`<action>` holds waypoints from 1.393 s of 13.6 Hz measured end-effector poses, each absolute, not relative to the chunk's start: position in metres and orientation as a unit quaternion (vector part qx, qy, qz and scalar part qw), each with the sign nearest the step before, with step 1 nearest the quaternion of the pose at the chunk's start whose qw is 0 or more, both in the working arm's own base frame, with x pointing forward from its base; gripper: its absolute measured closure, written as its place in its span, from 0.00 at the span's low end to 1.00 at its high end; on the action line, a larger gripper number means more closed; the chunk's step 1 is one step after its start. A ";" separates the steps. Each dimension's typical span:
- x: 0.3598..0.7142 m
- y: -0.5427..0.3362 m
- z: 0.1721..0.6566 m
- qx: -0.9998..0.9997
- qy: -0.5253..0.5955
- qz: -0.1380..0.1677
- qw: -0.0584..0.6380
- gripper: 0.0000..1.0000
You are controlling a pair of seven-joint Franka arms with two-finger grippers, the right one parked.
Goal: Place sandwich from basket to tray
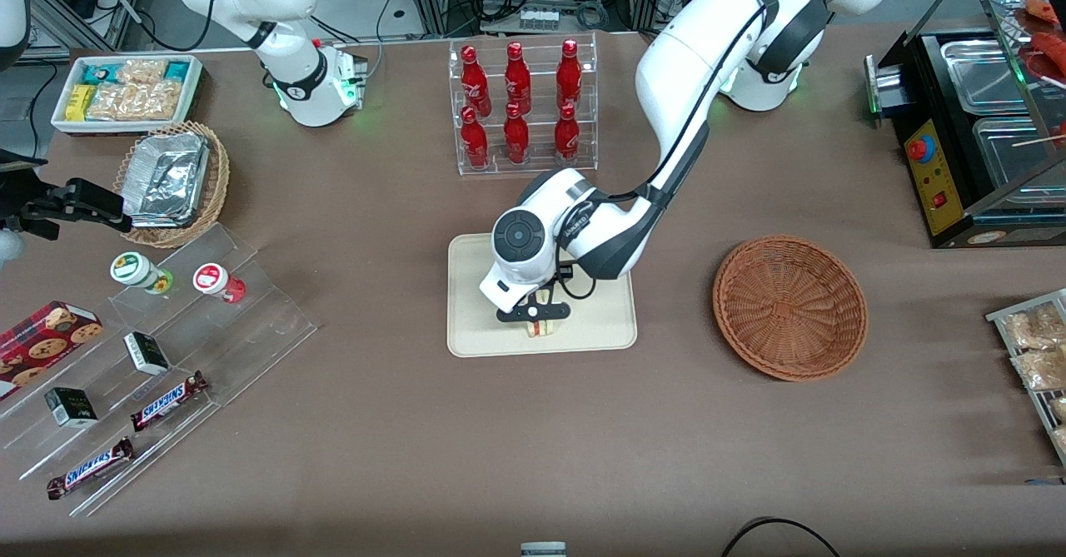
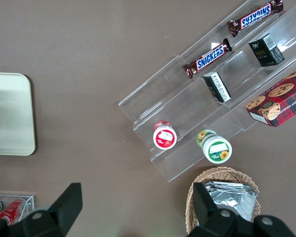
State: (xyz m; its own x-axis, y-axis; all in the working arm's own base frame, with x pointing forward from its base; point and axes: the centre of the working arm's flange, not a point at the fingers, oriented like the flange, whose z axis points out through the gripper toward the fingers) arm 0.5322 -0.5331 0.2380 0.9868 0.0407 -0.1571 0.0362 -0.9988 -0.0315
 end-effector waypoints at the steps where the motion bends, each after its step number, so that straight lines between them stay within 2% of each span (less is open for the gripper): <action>1: 0.533 -0.534 0.241 -0.997 -0.019 0.077 0.012 0.23; 3: 0.535 -0.535 0.254 -0.997 -0.019 0.074 0.009 0.03; 4: 0.536 -0.535 0.268 -0.997 -0.019 0.072 0.009 0.00; 12: 0.539 -0.506 0.395 -0.998 -0.019 0.056 0.016 0.00; 15: 0.560 -0.467 0.423 -0.998 -0.019 0.060 0.022 0.00; 19: 0.596 -0.411 0.436 -0.997 -0.034 0.060 0.019 0.00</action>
